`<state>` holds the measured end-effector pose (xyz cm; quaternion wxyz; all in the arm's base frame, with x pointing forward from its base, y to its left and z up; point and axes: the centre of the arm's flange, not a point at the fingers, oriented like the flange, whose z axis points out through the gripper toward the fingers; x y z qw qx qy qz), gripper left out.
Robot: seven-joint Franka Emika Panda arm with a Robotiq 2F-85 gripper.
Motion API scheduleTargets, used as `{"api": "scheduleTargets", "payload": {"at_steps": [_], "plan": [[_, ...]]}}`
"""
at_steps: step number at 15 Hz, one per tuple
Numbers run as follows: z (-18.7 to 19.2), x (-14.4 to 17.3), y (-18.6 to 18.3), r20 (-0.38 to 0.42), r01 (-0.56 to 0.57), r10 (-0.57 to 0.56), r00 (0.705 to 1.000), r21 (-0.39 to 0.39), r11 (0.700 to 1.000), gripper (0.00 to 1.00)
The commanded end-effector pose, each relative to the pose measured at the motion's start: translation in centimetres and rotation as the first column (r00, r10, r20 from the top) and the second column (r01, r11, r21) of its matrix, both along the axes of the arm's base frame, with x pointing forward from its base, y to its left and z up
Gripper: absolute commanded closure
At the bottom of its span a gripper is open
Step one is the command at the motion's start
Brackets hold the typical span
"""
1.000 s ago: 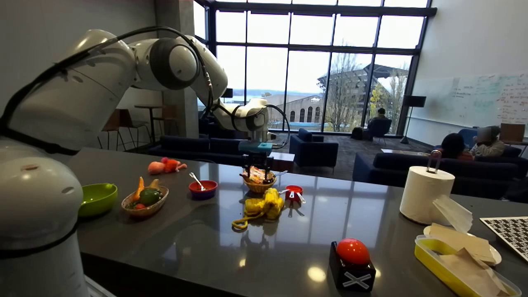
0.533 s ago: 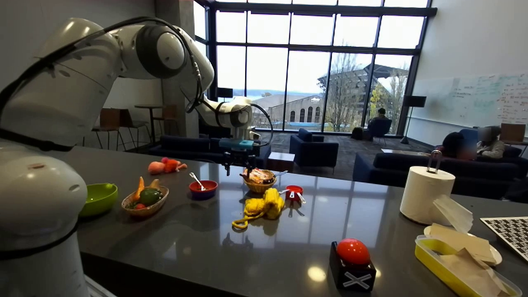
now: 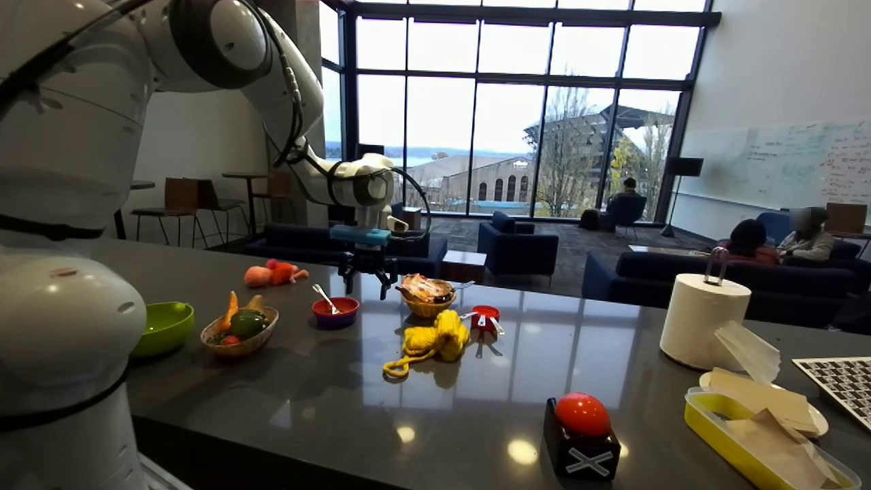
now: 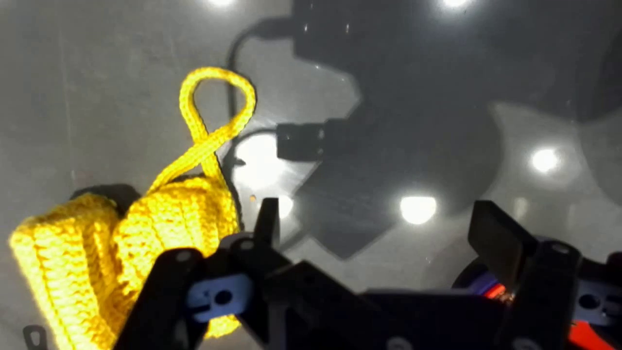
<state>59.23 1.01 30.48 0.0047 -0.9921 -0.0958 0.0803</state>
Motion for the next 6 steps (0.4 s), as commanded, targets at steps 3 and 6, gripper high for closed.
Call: {"api": "scheduleTargets", "payload": {"at_steps": [3,6], "plan": [[1.7,-7.0,-1.9,-0.017,0.076,-0.076,0.997,-0.003,0.997,0.0],[0.7,-5.5,-1.9,-0.039,0.057,-0.057,0.998,-0.01,0.998,0.0]]}}
